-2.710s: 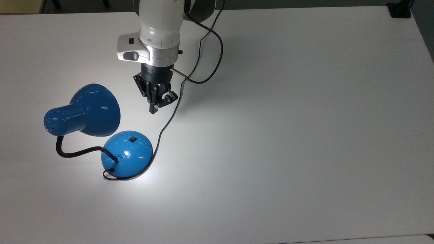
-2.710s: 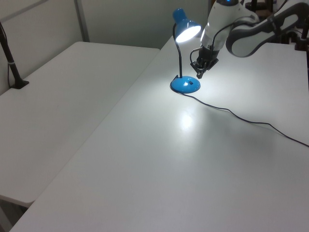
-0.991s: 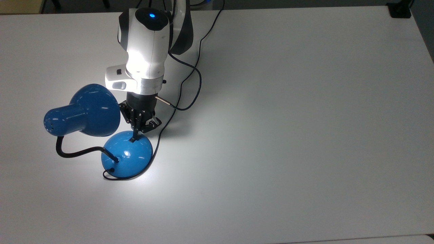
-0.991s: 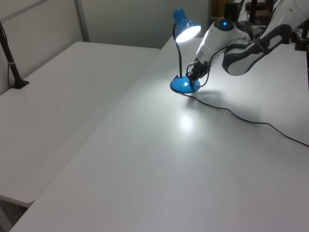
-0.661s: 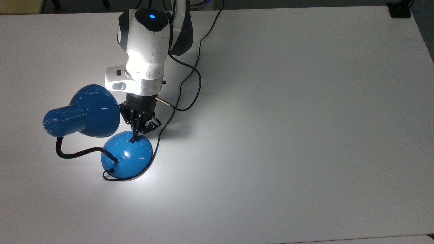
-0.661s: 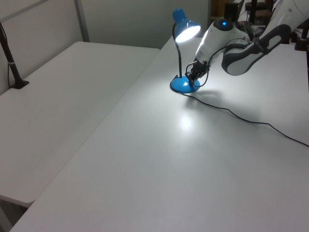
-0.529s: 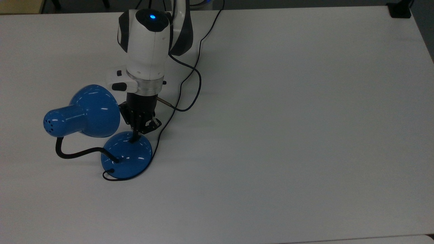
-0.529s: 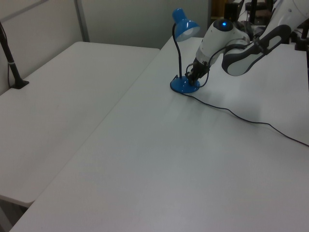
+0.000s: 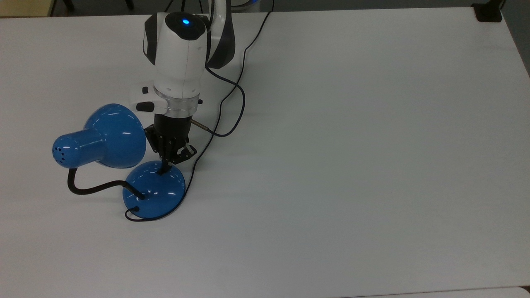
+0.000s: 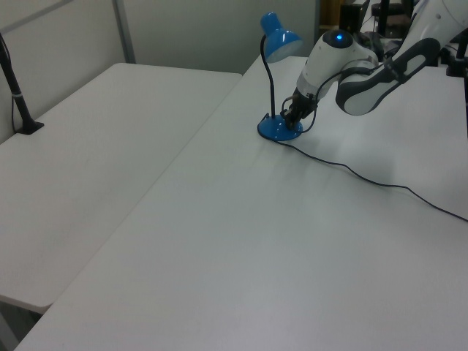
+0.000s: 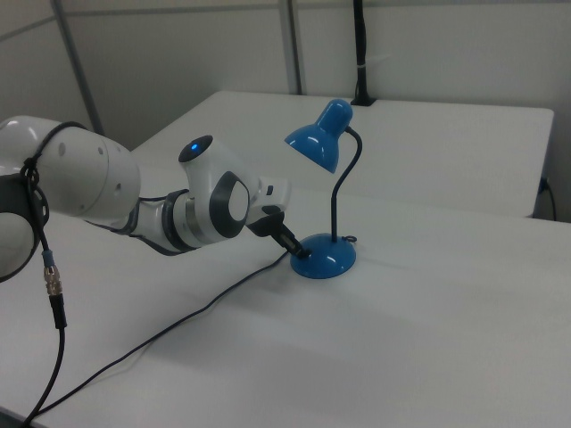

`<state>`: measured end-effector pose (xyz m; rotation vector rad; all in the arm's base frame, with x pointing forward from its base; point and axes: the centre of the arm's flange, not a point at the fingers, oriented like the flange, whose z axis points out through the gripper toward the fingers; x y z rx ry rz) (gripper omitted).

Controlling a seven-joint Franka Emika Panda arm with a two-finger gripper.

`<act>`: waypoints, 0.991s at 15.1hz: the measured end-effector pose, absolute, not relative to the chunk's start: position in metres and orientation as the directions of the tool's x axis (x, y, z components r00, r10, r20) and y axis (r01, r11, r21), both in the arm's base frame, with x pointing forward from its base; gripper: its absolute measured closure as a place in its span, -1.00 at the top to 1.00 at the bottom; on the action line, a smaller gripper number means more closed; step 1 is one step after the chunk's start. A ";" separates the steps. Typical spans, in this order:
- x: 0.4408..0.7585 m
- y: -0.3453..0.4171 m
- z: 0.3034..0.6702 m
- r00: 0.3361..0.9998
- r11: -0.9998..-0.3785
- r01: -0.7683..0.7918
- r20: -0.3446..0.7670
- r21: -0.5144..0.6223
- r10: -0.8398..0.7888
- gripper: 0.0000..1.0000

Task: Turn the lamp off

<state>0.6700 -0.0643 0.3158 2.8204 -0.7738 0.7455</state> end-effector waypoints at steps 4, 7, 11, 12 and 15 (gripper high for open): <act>0.670 -0.064 0.332 0.760 -0.850 -0.526 0.468 0.035 -0.451 -0.98; 0.665 -0.027 0.354 0.804 -0.863 -0.499 0.411 0.077 -0.429 -0.98; 0.652 0.032 0.374 0.887 -0.903 -0.410 0.289 0.132 -0.361 -0.98; 0.649 0.043 0.379 0.906 -0.912 -0.382 0.251 0.146 -0.339 -0.98; 0.641 0.069 0.410 0.966 -0.956 -0.249 0.115 0.153 -0.233 -0.98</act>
